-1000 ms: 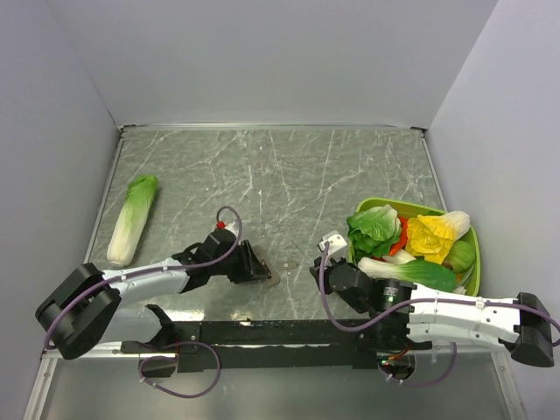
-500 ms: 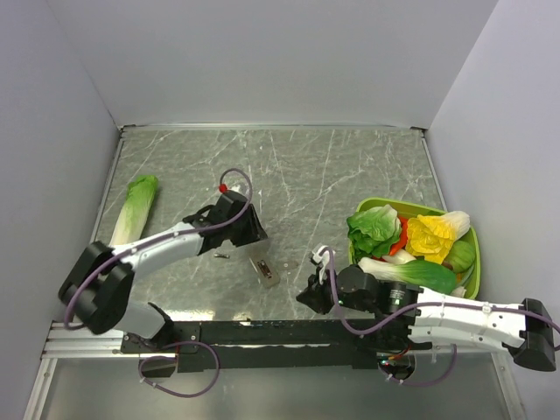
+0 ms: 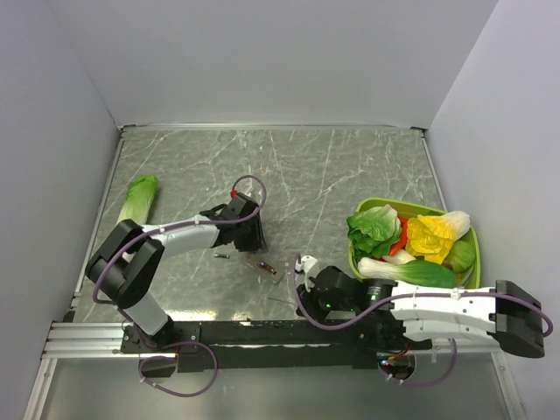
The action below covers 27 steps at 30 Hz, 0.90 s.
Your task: Unload the batteries from the remote control
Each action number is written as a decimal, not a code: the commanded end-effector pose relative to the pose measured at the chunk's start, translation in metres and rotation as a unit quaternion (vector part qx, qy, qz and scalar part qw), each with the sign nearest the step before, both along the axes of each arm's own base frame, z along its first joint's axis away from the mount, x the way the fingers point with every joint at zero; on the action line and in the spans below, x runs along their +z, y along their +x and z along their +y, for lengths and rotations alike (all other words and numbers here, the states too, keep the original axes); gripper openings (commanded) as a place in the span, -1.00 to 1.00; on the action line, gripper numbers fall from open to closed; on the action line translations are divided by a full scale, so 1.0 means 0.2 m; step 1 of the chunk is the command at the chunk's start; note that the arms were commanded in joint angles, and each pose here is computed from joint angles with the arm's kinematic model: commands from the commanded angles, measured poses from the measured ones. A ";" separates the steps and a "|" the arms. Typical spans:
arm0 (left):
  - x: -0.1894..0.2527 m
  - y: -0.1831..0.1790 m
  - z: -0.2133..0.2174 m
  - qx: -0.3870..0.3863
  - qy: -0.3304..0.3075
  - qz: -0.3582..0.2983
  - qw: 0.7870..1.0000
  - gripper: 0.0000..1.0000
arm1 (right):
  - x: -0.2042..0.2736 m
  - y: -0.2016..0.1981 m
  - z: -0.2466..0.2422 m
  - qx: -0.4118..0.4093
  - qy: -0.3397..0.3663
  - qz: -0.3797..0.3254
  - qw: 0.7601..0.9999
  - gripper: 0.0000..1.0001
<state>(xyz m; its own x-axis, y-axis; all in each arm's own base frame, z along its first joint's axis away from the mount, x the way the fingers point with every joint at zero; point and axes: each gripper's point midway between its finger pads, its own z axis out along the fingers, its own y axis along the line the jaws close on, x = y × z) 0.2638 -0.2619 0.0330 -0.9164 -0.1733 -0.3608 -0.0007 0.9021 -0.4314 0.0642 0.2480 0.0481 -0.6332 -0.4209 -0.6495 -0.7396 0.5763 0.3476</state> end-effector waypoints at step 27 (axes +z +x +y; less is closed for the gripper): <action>0.21 -0.33 0.12 0.019 -0.109 -0.026 0.993 -0.23 | 0.27 0.46 0.10 -0.037 -0.034 -0.148 0.988 -1.00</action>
